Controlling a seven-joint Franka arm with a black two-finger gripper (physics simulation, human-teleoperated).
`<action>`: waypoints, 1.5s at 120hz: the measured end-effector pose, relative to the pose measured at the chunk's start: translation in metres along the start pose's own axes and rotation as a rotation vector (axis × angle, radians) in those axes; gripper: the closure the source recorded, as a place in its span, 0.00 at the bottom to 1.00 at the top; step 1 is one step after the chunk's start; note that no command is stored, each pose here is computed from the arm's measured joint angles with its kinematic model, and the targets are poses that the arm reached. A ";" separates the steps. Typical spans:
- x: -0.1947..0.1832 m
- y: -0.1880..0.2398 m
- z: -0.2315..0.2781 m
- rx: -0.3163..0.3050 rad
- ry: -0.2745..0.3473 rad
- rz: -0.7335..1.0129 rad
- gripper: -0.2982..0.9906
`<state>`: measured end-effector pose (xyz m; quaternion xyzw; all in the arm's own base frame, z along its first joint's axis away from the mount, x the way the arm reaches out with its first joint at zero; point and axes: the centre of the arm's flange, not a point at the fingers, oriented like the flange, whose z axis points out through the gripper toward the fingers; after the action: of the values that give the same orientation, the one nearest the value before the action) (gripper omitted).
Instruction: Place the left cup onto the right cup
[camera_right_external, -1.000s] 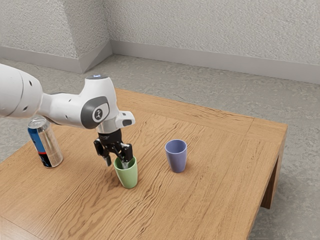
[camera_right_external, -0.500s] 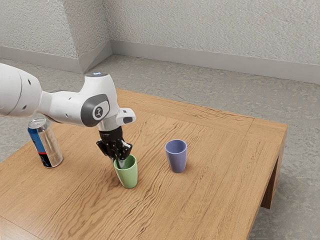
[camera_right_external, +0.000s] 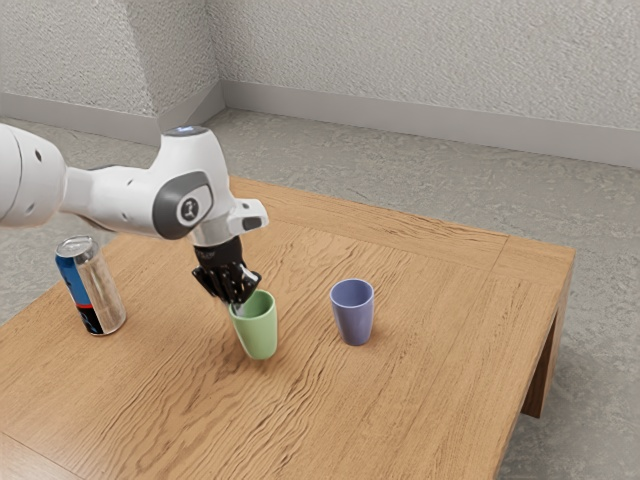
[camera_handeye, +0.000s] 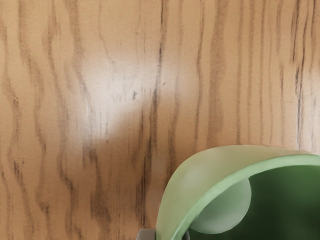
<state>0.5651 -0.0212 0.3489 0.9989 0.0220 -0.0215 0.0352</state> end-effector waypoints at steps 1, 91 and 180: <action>0.000 0.000 -0.002 0.000 0.003 0.001 0.83; 0.031 0.034 -0.116 0.018 0.033 0.070 0.84; 0.070 0.115 -0.115 0.023 0.043 0.188 0.84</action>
<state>0.6446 -0.1248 0.4680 0.9971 -0.0716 0.0030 0.0250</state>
